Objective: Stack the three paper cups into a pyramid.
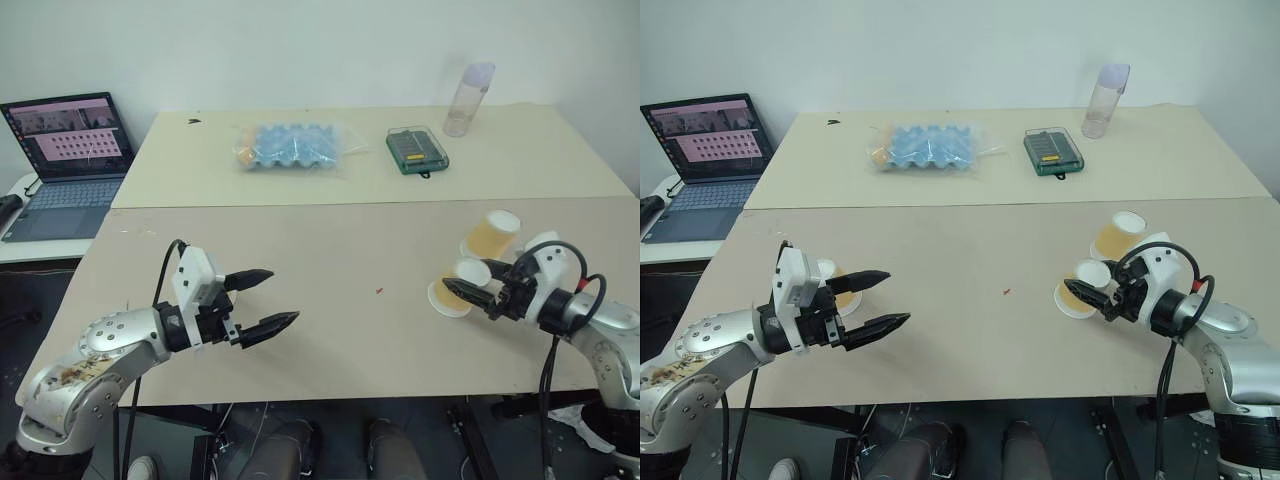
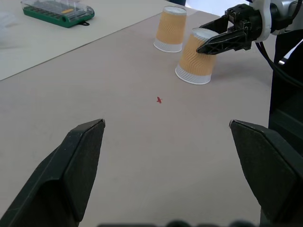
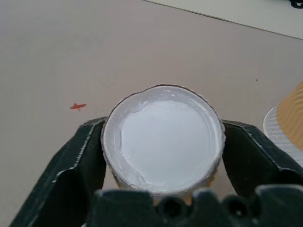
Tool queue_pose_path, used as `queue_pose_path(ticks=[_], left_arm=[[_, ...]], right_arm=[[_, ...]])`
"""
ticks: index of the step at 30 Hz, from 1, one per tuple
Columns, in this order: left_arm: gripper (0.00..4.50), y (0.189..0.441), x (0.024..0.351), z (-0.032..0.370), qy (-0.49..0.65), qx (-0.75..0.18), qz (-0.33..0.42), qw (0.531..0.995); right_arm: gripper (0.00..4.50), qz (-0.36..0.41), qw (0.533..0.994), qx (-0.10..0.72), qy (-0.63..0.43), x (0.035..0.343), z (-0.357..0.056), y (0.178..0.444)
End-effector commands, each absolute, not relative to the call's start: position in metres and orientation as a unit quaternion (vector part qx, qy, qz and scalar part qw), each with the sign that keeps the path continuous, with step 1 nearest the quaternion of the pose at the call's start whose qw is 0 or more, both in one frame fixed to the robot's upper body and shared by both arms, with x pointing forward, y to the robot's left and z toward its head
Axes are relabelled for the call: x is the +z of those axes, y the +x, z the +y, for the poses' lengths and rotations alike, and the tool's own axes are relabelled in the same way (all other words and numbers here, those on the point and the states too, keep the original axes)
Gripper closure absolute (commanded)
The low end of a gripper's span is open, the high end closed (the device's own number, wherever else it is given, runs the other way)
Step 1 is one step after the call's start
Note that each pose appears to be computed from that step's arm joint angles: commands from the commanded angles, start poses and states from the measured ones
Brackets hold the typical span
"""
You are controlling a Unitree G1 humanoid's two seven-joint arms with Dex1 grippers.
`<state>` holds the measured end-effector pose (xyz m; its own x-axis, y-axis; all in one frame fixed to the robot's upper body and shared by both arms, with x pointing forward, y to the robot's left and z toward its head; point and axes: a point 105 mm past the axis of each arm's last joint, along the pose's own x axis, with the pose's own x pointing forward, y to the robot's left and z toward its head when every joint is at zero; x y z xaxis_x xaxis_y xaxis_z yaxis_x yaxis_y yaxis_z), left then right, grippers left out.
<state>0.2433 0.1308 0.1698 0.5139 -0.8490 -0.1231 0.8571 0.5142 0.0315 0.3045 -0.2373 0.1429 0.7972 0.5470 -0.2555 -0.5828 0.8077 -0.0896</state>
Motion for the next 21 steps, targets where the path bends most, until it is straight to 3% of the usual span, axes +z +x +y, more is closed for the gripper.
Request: queue_pose_path(ticks=[1,8,15,18,21], left_arm=[[0.0,0.242,0.182,0.129,0.057,-0.493,0.024,0.868],[0.0,0.243,0.181,0.131,0.061,-0.493,0.027,0.868],[0.0,0.243,0.181,0.13,0.063,-0.494,0.029,0.867],[0.0,0.245,0.182,0.131,0.064,-0.494,0.029,0.867],[0.0,0.245,0.183,0.131,0.065,-0.493,0.027,0.867]], right_arm=[[1.91,0.076,0.947,0.299,-0.092,0.159,-0.235,0.308],[1.92,0.029,0.945,0.313,-0.09,0.186,-0.22,0.313],[1.92,-0.046,0.893,0.434,-0.112,0.243,-0.146,0.315],[1.92,-0.039,0.855,0.501,-0.124,0.243,-0.107,0.311],[1.92,-0.003,0.847,0.517,-0.125,0.229,-0.083,0.322]])
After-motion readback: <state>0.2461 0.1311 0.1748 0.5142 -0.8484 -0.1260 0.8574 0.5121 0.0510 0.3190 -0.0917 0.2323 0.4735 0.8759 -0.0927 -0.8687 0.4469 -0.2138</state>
